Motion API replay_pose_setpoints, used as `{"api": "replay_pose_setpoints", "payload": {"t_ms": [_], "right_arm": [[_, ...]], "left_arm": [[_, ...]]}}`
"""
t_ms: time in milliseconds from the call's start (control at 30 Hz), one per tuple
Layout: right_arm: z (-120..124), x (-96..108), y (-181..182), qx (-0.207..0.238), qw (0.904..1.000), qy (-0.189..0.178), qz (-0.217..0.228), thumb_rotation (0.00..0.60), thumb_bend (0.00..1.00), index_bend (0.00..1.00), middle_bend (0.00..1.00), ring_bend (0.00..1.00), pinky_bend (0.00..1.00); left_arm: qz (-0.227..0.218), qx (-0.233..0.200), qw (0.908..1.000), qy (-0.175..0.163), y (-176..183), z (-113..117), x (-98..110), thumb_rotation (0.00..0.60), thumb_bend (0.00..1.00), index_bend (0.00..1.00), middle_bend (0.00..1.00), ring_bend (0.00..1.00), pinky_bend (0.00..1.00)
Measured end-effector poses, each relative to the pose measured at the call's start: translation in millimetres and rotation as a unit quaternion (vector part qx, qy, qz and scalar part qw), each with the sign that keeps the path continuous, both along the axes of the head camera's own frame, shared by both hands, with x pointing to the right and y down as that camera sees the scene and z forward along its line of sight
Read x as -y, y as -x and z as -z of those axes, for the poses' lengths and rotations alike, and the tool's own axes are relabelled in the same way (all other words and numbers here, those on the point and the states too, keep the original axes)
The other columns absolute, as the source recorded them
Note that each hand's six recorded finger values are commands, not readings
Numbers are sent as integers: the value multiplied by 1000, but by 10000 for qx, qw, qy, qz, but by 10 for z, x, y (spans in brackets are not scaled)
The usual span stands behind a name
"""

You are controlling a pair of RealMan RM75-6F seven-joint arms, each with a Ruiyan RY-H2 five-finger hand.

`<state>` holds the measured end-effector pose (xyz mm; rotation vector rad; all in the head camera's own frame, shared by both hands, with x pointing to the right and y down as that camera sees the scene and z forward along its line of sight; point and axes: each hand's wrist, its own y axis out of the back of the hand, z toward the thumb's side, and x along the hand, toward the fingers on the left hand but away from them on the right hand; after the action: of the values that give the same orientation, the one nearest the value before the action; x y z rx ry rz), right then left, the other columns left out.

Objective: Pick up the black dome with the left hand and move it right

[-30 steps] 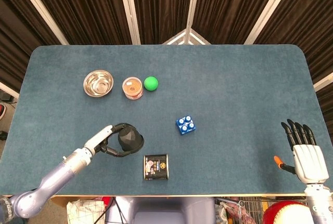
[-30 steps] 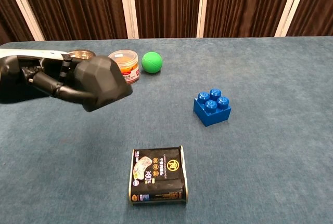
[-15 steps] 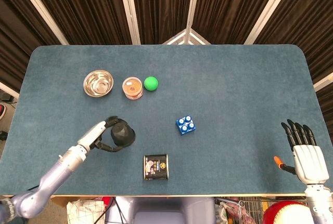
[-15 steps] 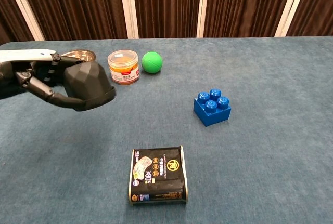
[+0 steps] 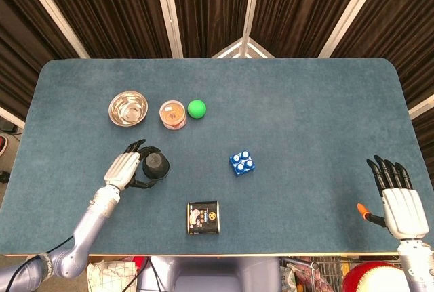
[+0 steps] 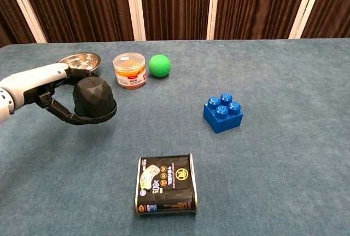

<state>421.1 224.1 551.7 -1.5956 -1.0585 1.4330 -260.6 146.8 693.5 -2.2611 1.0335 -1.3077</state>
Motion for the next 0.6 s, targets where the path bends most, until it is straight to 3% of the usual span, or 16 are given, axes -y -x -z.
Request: {"api": "replay_pose_setpoints", "payload": {"t_ms": [267, 600], "right_arm": [[-2, -14, 17, 39, 10000, 45, 16, 600, 233, 0, 0, 2, 0], [-40, -3, 11, 36, 10000, 54, -5, 600, 233, 0, 0, 2, 0]], "left_arm": [[-13, 237, 9994, -259, 22, -191, 53, 600, 464, 301, 374, 0, 0], [-13, 248, 9994, -222, 3, -343, 39, 600, 464, 301, 373, 0, 0]]}}
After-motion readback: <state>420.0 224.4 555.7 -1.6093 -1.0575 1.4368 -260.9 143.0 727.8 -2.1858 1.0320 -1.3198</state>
